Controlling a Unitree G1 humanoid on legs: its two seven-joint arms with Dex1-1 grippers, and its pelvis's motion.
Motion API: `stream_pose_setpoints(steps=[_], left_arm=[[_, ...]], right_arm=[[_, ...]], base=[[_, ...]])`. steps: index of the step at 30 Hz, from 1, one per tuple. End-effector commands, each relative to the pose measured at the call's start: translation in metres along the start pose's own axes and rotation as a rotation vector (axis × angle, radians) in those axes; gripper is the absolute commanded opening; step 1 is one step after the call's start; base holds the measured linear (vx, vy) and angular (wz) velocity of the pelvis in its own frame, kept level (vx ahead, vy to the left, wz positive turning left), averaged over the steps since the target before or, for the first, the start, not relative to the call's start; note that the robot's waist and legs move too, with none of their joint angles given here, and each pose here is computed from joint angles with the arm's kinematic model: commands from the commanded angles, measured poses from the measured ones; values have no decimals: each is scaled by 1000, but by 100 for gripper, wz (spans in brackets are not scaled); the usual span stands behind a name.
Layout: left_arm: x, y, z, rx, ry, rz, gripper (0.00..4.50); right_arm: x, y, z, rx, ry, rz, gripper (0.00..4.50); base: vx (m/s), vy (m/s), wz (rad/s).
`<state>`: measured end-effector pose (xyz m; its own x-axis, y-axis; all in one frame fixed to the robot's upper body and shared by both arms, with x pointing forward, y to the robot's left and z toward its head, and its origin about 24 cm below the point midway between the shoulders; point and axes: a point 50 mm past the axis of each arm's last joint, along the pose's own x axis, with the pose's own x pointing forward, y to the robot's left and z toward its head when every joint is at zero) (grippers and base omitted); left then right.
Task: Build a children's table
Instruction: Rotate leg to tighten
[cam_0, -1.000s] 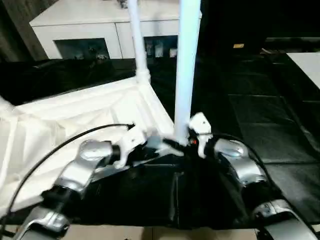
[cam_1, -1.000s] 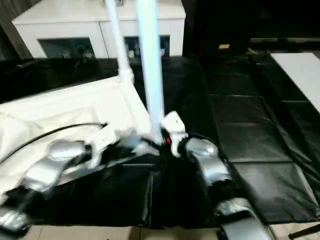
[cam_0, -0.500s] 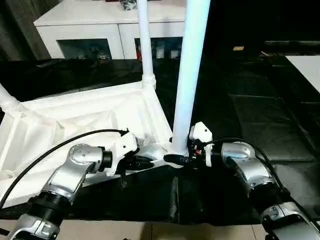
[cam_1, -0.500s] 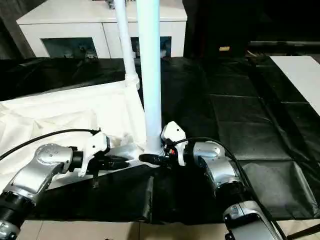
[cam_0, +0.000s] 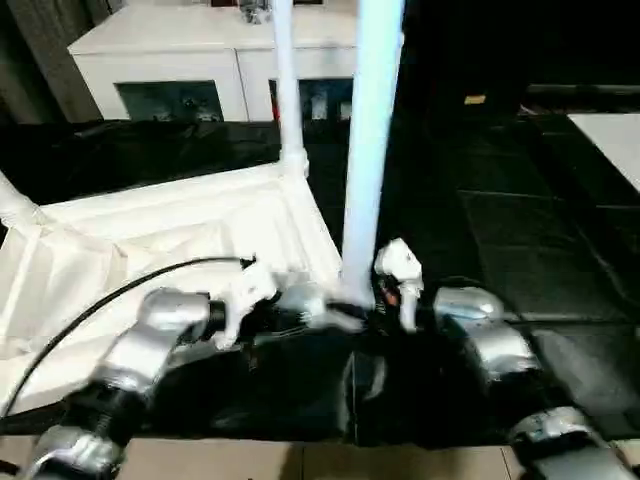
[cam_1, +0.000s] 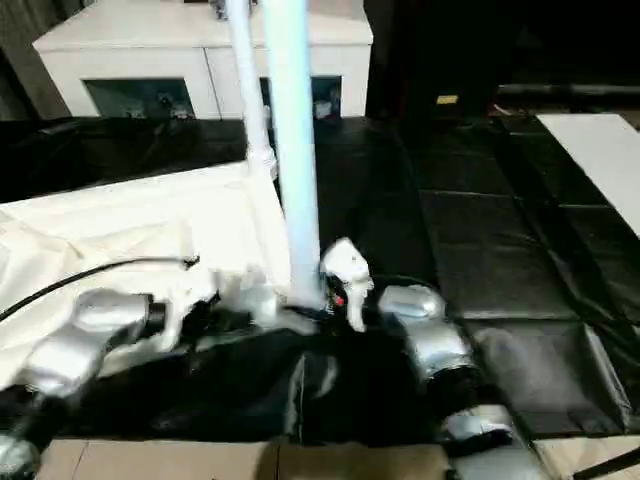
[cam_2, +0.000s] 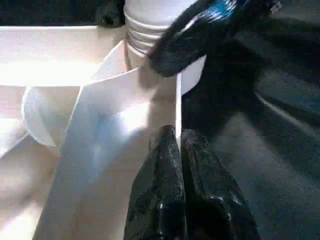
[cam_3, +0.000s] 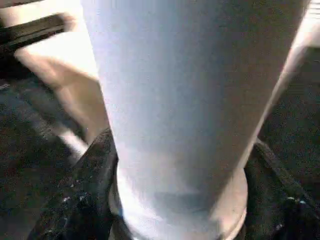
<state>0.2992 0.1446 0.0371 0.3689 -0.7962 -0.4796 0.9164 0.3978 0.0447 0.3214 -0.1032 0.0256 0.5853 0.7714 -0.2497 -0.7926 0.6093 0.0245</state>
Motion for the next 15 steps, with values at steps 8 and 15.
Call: stream_pose_setpoints(steps=[8,15], left_arm=[[54,9,3,-210,67,285,0],[74,12,22,-256,8,366,0]], right_arm=[[15,-14,-18,199,112,-548,270],[28,-10,-12,152,127,-645,270]], base=[[0,0,0],[0,0,0]])
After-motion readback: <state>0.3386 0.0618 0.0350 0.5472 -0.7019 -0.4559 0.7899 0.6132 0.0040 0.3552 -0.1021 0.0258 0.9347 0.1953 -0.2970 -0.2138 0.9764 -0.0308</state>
